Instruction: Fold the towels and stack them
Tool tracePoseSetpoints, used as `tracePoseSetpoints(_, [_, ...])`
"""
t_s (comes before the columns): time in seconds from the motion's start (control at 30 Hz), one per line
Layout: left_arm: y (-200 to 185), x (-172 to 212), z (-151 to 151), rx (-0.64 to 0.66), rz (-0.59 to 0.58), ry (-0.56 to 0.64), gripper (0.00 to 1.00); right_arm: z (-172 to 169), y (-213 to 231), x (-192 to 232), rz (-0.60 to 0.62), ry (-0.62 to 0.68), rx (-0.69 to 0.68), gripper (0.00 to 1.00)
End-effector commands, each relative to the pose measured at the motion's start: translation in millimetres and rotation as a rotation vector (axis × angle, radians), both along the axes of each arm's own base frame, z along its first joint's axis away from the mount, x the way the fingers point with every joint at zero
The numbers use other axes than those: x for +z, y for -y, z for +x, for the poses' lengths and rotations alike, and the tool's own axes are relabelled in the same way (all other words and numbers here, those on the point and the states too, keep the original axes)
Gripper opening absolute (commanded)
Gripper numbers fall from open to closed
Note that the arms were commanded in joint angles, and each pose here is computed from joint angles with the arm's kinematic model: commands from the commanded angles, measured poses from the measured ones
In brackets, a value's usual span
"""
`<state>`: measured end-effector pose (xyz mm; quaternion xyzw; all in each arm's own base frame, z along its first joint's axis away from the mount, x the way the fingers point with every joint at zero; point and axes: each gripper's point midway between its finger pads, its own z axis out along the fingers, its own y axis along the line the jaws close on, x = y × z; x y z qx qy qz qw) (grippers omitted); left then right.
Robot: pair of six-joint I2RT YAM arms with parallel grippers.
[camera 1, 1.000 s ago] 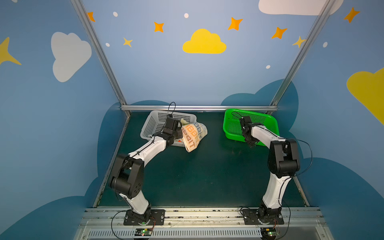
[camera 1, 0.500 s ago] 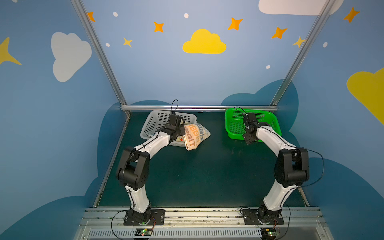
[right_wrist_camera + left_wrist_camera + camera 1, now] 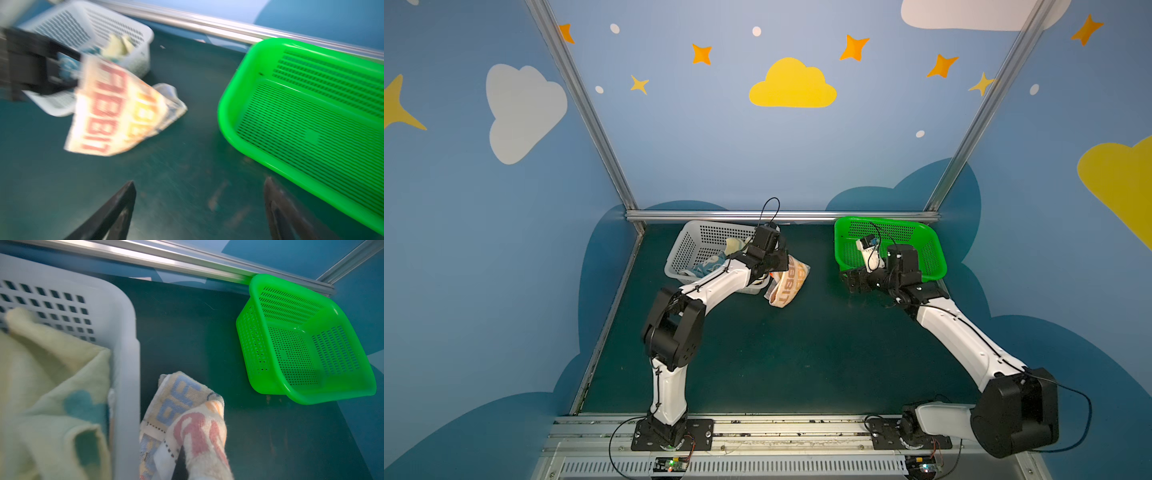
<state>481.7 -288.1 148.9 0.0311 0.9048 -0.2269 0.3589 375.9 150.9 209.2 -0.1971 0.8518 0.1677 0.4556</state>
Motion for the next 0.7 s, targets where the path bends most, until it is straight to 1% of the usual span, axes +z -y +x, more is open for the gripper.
tracePoseSetpoints(0.0, [-1.7, -21.0, 7.8, 0.014, 0.012, -0.062, 0.04, 5.2, -22.9, 38.2, 0.206, 0.069, 0.036, 0.9])
tracePoseSetpoints(0.07, [-3.3, -33.0, 12.7, 0.031, 0.039, -0.083, 0.04, 3.8, -28.2, 33.3, 0.208, 0.033, 0.05, 0.89])
tracePoseSetpoints(0.13, [-13.8, -43.9, 18.6, 0.07, 0.081, -0.101, 0.04, 2.6, -33.8, 29.1, 0.2, 0.013, 0.065, 0.89])
tracePoseSetpoints(0.3, [-61.2, -58.8, 28.1, 0.199, 0.156, -0.131, 0.04, 0.6, -46.9, 20.2, 0.183, 0.003, 0.094, 0.9])
tracePoseSetpoints(0.4, [-94.7, -58.1, 30.0, 0.272, 0.166, -0.135, 0.04, 2.3, -52.6, 16.0, 0.177, -0.003, 0.096, 0.9])
tracePoseSetpoints(0.53, [-139.9, -48.1, 29.8, 0.364, 0.175, -0.121, 0.04, 5.9, -62.7, 7.8, 0.166, -0.036, 0.109, 0.91])
tracePoseSetpoints(0.6, [-151.5, -43.2, 28.9, 0.374, 0.174, -0.116, 0.04, 7.8, -68.0, 2.2, 0.158, -0.061, 0.117, 0.91])
tracePoseSetpoints(0.67, [-152.0, -36.1, 27.6, 0.355, 0.175, -0.102, 0.04, 8.8, -74.6, -2.0, 0.155, -0.074, 0.129, 0.91])
